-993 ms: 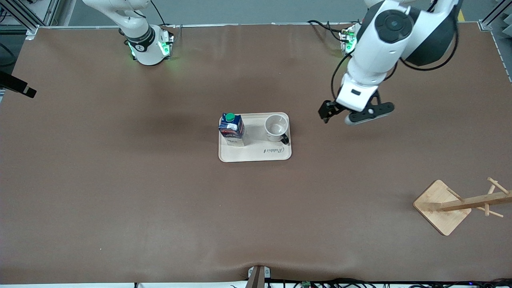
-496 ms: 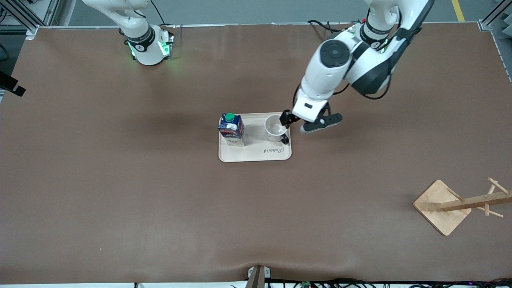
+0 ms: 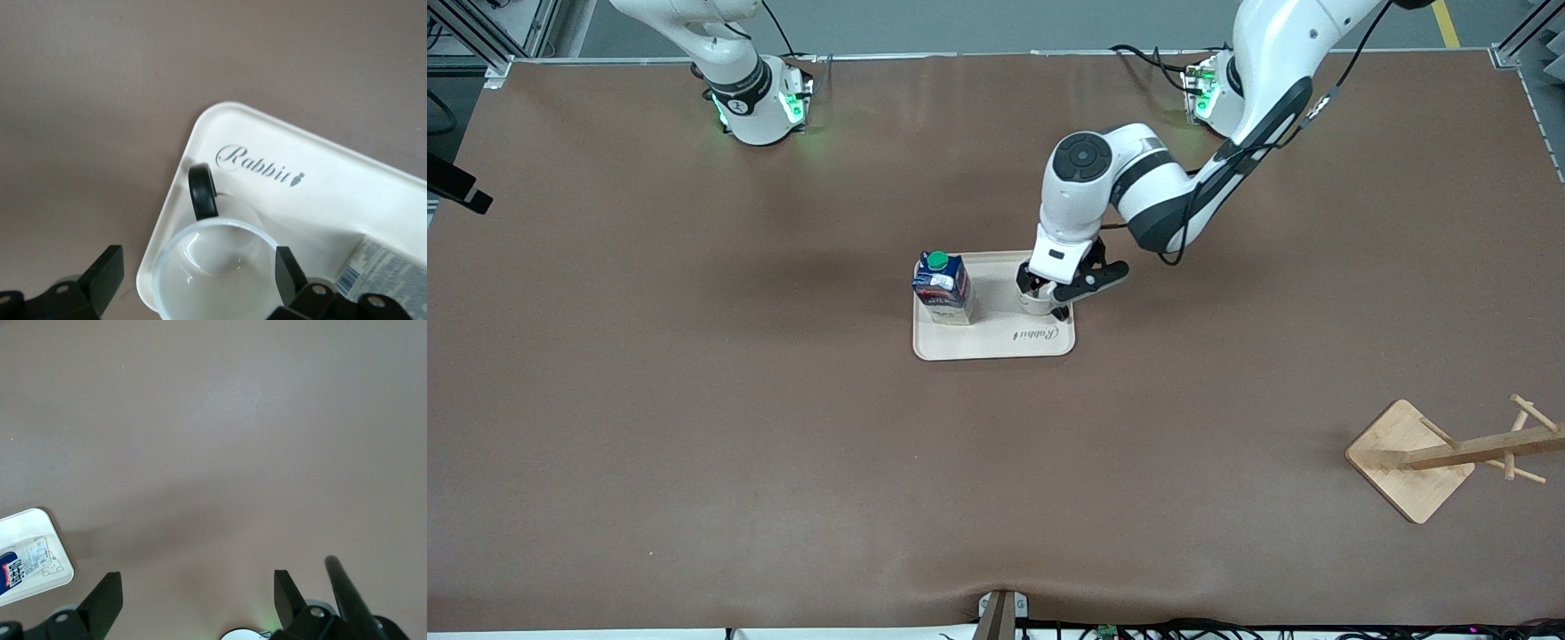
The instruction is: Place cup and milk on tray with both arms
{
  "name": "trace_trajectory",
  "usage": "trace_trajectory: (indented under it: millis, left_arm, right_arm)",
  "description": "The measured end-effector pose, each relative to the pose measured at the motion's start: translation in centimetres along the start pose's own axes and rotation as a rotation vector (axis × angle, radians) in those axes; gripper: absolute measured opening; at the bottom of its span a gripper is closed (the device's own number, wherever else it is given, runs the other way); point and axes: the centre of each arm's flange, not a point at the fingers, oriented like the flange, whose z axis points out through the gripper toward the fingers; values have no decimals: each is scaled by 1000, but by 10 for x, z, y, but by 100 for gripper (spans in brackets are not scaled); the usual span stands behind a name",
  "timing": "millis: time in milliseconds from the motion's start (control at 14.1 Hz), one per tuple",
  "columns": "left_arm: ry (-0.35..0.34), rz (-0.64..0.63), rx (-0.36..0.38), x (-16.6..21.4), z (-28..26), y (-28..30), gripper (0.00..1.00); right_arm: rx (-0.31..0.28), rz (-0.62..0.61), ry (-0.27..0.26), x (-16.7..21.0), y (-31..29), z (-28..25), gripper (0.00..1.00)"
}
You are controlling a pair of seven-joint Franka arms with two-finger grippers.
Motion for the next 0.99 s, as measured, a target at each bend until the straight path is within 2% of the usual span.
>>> trace_trajectory:
  millis: [213,284,355,496,567,638,993]
  left_arm:
    - [-14,-41,26,-14,13,-5,100]
    - [-18,-56,38,-19,18,-8,96]
    - [-22,-70,50,-25,22,-11,96]
    - [-26,-93,65,-36,28,-14,81]
    - [-26,-104,68,-41,29,-13,81]
    - [-25,-108,68,-45,29,-12,77]
    - [-12,-118,57,-37,22,-10,83]
  right_arm:
    - [1,-9,0,-1,-4,0,100]
    - [1,-12,1,-1,-6,0,100]
    - [1,-13,1,-2,-6,-1,100]
    - [1,-14,1,-2,-7,-1,100]
    - [1,-14,1,-2,-7,-1,100]
    - [1,-15,1,-2,-7,-1,100]
    - [1,-47,-1,-1,-4,0,100]
